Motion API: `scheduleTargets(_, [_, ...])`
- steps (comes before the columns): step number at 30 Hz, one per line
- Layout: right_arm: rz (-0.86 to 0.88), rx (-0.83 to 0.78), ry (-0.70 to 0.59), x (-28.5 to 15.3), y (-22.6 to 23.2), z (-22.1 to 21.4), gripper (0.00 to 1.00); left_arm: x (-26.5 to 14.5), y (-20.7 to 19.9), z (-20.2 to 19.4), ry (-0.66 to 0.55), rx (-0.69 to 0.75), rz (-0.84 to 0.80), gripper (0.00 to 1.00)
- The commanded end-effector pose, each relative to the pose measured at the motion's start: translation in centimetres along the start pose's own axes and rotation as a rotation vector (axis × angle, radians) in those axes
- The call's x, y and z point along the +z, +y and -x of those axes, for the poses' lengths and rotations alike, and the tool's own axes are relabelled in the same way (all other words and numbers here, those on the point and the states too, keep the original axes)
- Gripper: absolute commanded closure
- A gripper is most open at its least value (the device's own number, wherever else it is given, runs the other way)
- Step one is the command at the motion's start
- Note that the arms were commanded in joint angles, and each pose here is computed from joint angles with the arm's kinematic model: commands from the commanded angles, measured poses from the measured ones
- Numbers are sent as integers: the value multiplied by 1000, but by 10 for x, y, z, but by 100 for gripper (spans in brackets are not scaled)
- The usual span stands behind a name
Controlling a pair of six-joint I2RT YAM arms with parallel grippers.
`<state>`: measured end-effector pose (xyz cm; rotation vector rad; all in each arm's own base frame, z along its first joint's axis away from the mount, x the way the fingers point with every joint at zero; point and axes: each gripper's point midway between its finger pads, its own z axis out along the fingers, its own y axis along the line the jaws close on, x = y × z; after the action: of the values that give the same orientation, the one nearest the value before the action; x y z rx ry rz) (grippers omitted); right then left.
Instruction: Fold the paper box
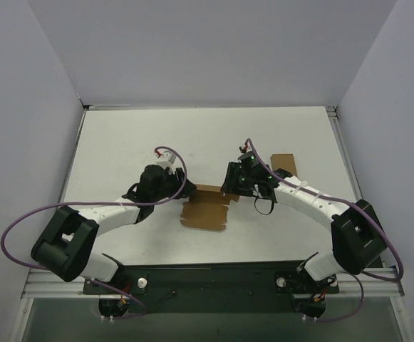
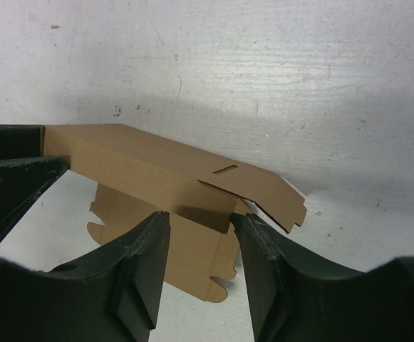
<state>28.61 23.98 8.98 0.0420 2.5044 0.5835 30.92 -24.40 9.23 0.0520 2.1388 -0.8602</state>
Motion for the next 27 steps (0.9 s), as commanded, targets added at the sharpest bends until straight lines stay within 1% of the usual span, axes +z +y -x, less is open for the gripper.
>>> scheduleTargets(1, [14, 10, -6, 2, 3, 7, 57, 0, -6, 7, -36, 6, -43, 49])
scheduleTargets(11, [32, 26, 4, 7, 2, 6, 58, 1, -5, 4, -26, 3, -41, 50])
scheduleTargets(17, [-24, 17, -58, -15, -9, 13, 60, -3, -3, 8, -48, 10, -25, 51])
scheduleTargets(21, [-13, 3, -96, -27, -1, 17, 60, -3, -3, 5, -44, 11, -30, 52])
scheduleTargets(27, [8, -41, -86, -28, 18, 18, 61, -3, -2, 3, -44, 2, -33, 53])
